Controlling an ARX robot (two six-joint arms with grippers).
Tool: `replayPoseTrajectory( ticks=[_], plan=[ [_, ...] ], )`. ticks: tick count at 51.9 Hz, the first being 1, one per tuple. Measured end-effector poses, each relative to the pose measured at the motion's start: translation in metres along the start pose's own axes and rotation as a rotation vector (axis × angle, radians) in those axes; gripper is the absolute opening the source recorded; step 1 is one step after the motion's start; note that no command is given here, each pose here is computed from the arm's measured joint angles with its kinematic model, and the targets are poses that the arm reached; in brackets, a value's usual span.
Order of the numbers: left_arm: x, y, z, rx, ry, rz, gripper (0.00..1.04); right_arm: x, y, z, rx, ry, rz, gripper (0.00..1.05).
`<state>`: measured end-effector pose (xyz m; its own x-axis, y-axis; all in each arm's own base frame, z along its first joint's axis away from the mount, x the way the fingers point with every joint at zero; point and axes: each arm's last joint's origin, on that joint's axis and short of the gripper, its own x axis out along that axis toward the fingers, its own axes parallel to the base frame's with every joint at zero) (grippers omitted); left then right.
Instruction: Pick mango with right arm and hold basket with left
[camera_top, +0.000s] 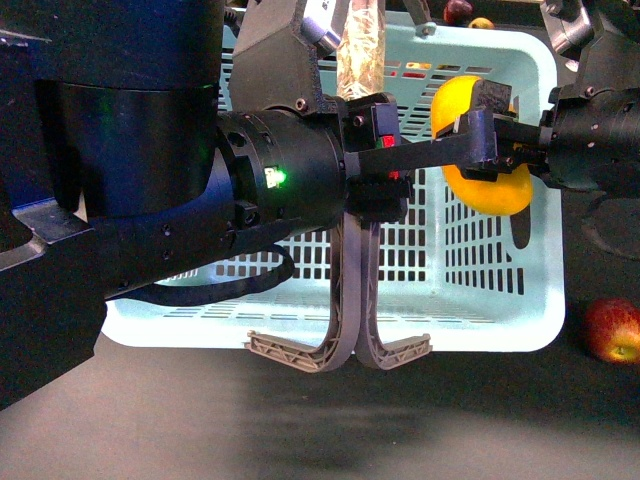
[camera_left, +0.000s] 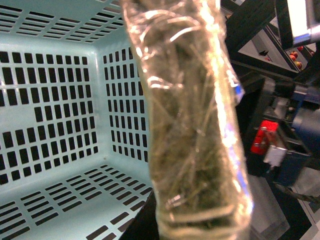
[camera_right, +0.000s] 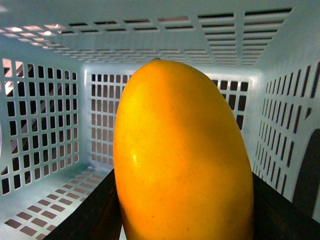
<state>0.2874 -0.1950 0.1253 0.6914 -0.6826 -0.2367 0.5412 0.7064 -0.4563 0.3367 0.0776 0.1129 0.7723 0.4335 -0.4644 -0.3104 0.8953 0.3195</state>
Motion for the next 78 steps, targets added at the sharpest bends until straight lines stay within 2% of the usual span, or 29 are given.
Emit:
replayPoseTrajectory(
  ticks=[8, 12, 22, 31, 53, 66, 78],
  plan=[
    [0.000, 0.000, 0.000, 0.000, 0.000, 0.000, 0.05, -0.008, 0.006, 0.010, 0.003, -0.045, 0.015, 0.92],
    [0.000, 0.000, 0.000, 0.001, 0.002, -0.004, 0.05, -0.017, 0.008, 0.016, 0.005, -0.074, 0.013, 0.99],
    [0.000, 0.000, -0.001, -0.008, 0.005, 0.005, 0.05, -0.057, 0.012, 0.029, 0.010, -0.165, -0.038, 0.97],
    [0.000, 0.001, -0.001, -0.001, 0.004, 0.008, 0.05, -0.103, 0.014, 0.026, 0.031, -0.236, -0.118, 0.97],
    [0.000, 0.000, -0.001, -0.003, 0.006, 0.002, 0.05, -0.198, 0.034, -0.024, 0.050, -0.336, -0.318, 0.97],
    [0.000, 0.000, -0.001, -0.002, 0.006, 0.003, 0.05, -0.220, 0.046, -0.058, 0.053, -0.387, -0.429, 0.97],
    [0.000, 0.000, -0.001, 0.000, 0.005, 0.005, 0.05, -0.222, 0.048, -0.061, 0.056, -0.404, -0.433, 0.97]
  ],
)
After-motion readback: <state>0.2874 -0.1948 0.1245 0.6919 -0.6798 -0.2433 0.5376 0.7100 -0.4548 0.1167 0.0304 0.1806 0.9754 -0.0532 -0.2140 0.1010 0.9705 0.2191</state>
